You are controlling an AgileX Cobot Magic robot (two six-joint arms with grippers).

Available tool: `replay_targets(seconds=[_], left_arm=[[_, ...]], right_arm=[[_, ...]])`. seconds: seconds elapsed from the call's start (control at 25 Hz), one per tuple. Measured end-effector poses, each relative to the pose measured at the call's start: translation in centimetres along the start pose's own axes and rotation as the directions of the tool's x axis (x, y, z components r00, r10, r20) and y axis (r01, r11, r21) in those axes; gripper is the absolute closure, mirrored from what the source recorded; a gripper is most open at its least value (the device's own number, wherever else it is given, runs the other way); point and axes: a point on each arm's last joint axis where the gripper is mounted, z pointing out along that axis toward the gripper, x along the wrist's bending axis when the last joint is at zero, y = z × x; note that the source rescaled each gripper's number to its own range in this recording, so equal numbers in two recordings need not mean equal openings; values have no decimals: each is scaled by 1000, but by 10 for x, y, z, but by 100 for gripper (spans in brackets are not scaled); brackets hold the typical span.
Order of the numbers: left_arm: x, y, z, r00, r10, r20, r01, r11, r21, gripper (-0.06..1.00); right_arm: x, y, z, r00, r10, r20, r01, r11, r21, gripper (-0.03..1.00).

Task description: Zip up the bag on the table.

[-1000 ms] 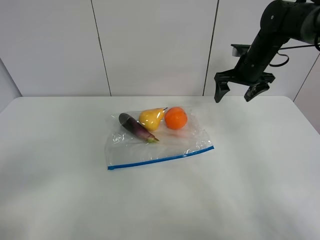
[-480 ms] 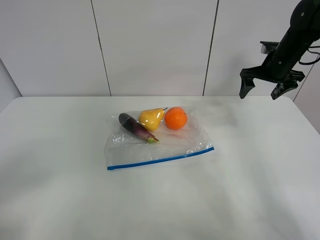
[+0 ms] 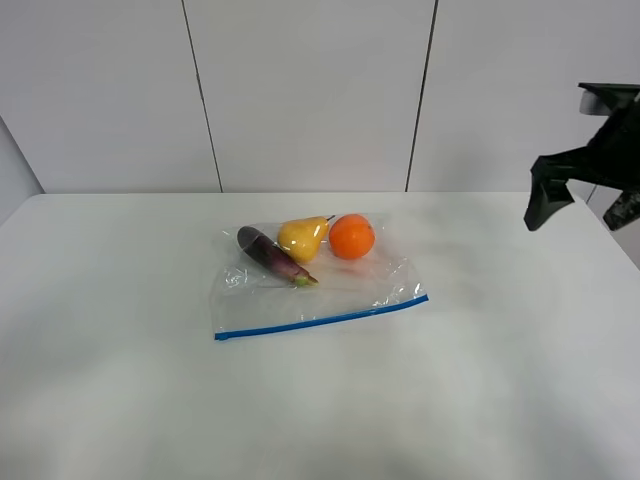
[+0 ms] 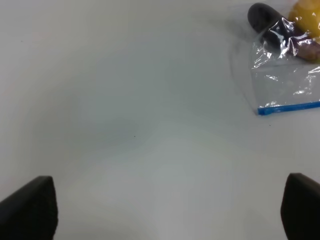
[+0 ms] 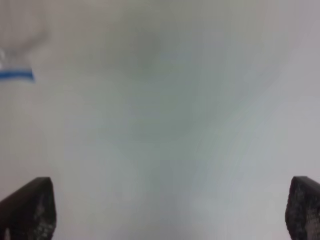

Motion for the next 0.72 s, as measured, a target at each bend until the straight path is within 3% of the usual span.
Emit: replay_targets(seconds=[0.32,0.52,0.72], left_arm=[[0,0,0,1000,0,0,0,1000,0,-6],[0,0,0,1000,0,0,0,1000,0,-6],[0,0,0,1000,1,0,-1,1000,0,-6]], right_arm=[[9,-121,-5,1000,3,-3,-3,999,38,-3],[13,-179,-2,1000,1,5,0,998,-58,-3],[15,-220,0,1000,11,15,-7,976,-219,-3]])
